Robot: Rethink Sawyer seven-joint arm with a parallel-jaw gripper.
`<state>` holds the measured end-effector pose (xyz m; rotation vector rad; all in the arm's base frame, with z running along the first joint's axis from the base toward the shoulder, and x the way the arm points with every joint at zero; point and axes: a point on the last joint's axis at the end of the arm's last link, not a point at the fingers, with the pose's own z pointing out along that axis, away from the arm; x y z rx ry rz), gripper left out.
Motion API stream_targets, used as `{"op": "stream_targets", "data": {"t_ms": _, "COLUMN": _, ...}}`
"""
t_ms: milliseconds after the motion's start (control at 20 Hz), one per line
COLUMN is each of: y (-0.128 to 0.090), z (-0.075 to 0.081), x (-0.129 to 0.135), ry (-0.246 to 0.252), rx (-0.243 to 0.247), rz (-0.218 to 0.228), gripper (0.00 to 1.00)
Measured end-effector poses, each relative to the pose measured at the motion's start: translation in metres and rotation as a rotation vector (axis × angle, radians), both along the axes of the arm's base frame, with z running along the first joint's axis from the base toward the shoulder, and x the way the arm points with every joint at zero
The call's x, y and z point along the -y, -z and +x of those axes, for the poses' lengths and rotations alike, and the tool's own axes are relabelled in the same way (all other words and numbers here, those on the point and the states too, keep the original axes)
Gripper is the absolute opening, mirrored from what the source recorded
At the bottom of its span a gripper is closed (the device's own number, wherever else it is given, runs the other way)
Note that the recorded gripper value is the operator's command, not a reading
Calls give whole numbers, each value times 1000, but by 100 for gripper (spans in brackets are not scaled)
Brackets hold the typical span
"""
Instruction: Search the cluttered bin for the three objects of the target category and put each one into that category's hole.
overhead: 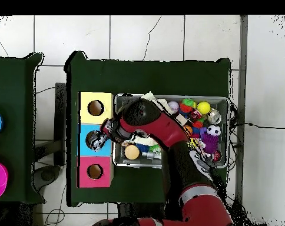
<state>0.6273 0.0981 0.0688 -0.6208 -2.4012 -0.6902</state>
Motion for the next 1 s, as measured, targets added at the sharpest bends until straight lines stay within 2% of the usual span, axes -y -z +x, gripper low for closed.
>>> {"op": "stream_targets", "data": {"t_ms": 450, "y": 9, "z": -23, "x": -11, "ry": -16, "rx": -51, "rz": 11, "gripper": 0}}
{"op": "stream_targets", "data": {"t_ms": 1000, "y": 10, "z": -24, "x": -15, "ry": 14, "rx": -57, "rz": 17, "gripper": 0}}
